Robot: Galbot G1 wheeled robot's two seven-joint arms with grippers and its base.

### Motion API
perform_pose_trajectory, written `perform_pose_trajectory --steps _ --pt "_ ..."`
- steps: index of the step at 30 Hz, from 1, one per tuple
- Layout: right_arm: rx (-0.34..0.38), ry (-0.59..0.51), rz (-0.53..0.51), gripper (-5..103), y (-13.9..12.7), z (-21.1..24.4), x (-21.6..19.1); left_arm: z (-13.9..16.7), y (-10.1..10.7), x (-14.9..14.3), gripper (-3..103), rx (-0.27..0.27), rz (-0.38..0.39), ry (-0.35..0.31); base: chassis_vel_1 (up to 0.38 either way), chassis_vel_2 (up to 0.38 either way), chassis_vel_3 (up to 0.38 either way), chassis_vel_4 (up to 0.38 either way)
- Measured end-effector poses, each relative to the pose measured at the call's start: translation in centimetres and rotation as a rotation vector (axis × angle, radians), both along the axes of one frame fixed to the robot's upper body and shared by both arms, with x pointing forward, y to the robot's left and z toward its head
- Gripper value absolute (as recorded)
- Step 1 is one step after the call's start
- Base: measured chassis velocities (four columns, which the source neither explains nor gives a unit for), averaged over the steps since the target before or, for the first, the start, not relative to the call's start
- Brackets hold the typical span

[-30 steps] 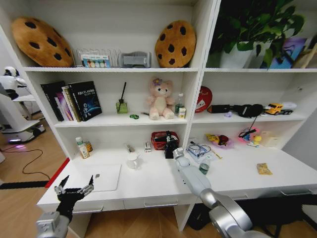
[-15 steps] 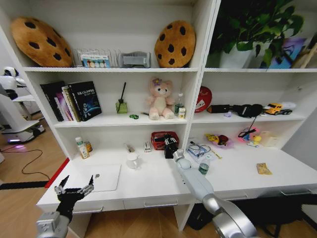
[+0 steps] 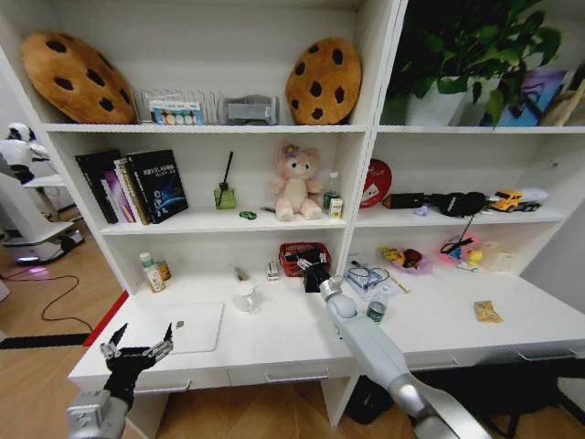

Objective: Organize the objects on the table.

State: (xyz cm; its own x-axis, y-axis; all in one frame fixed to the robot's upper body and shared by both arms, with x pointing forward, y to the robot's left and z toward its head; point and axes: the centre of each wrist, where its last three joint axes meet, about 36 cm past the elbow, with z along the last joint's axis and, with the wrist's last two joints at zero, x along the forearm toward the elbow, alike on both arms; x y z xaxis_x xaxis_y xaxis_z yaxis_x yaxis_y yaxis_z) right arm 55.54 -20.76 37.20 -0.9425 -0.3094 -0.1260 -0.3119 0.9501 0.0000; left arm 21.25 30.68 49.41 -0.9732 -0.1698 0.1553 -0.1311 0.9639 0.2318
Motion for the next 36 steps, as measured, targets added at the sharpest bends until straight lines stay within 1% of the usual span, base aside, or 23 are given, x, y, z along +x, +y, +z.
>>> perform_pose_trajectory --steps 1,2,3,4,5,6,7,8,10,11,12,13,15,20,24,25,26,27,31,32,34,35,36 --pt "-0.019 0.046 -0.023 99 -0.8 0.5 -1.9 0.0 0.0 0.0 100 0.0 0.0 0.0 0.0 0.0 0.0 0.0" --pt "-0.043 0.12 -0.051 100 -1.6 0.9 -4.3 0.0 0.0 0.0 100 0.0 0.0 0.0 0.0 0.0 0.0 0.0" --pt "-0.043 0.12 -0.051 100 -1.6 0.9 -4.3 0.0 0.0 0.0 100 0.0 0.0 0.0 0.0 0.0 0.0 0.0" --pt "-0.051 0.195 -0.071 100 -2.1 1.5 -6.3 0.0 0.0 0.0 100 0.0 -0.001 0.0 0.0 0.0 0.0 0.0" --pt "-0.051 0.195 -0.071 100 -2.1 1.5 -6.3 0.0 0.0 0.0 100 0.0 -0.001 0.0 0.0 0.0 0.0 0.0" --pt "-0.039 0.266 -0.084 100 -2.6 2.5 -8.3 0.0 0.0 0.0 100 0.0 0.0 0.0 0.0 0.0 0.0 0.0" --pt "-0.01 0.356 -0.095 100 -3.3 3.4 -10.6 0.0 0.0 0.0 100 0.0 0.0 0.0 0.0 0.0 0.0 0.0" --pt "-0.01 0.356 -0.095 100 -3.3 3.4 -10.6 0.0 0.0 0.0 100 0.0 0.0 0.0 0.0 0.0 0.0 0.0" --pt "0.022 0.482 -0.094 100 -4.9 4.1 -12.9 0.0 0.0 0.0 100 0.0 0.0 0.0 0.0 0.0 0.0 0.0" --pt "0.022 0.482 -0.094 100 -4.9 4.1 -12.9 0.0 0.0 0.0 100 0.0 0.0 0.0 0.0 0.0 0.0 0.0" --pt "0.016 0.54 -0.114 100 -6.2 3.7 -13.6 0.0 0.0 0.0 100 0.0 0.0 0.0 0.0 0.0 0.0 0.0" --pt "0.016 0.54 -0.114 100 -6.2 3.7 -13.6 0.0 0.0 0.0 100 0.0 0.0 0.0 0.0 0.0 0.0 0.0" --pt "0.009 0.589 -0.13 100 -7.0 2.9 -13.9 0.0 0.0 0.0 100 0.0 0.0 0.0 0.0 0.0 0.0 0.0" --pt "-0.007 0.64 -0.14 100 -7.2 1.5 -13.7 0.0 0.0 0.0 100 0.0 0.0 0.0 0.0 0.0 0.0 0.0" --pt "-0.012 0.678 -0.133 100 -5.9 -0.1 -12.4 0.0 0.0 0.0 100 0.0 0.0 0.0 0.0 0.0 0.0 0.0" --pt "-0.012 0.678 -0.133 100 -5.9 -0.1 -12.4 0.0 0.0 0.0 100 0.0 0.0 0.0 0.0 0.0 0.0 0.0" --pt "-0.011 0.688 -0.136 101 -5.5 -0.7 -12.0 0.0 0.0 0.0 100 0.0 0.0 0.0 0.0 0.0 0.0 0.0" --pt "-0.011 0.697 -0.139 100 -5.1 -1.1 -11.6 0.0 0.0 0.0 100 0.0 0.0 0.0 0.0 0.0 0.0 0.0" --pt "-0.012 0.699 -0.145 98 -4.5 -1.7 -10.8 0.0 0.0 0.0 100 0.0 0.0 0.0 0.0 0.0 0.0 0.0" --pt "-0.012 0.698 -0.146 95 -4.5 -1.7 -10.6 0.0 0.0 0.0 100 0.0 0.0 0.0 0.0 0.0 0.0 0.0" --pt "-0.013 0.697 -0.147 95 -4.5 -1.8 -10.4 0.0 0.0 0.0 100 0.0 0.0 0.0 0.0 0.0 0.0 0.0" --pt "-0.014 0.695 -0.148 90 -4.4 -1.8 -10.2 0.0 0.0 0.0 100 0.0 0.0 0.0 0.0 0.0 0.0 0.0" --pt "-0.014 0.695 -0.148 90 -4.4 -1.8 -10.2 0.0 0.0 0.0 100 0.0 0.0 0.0 0.0 0.0 0.0 0.0"
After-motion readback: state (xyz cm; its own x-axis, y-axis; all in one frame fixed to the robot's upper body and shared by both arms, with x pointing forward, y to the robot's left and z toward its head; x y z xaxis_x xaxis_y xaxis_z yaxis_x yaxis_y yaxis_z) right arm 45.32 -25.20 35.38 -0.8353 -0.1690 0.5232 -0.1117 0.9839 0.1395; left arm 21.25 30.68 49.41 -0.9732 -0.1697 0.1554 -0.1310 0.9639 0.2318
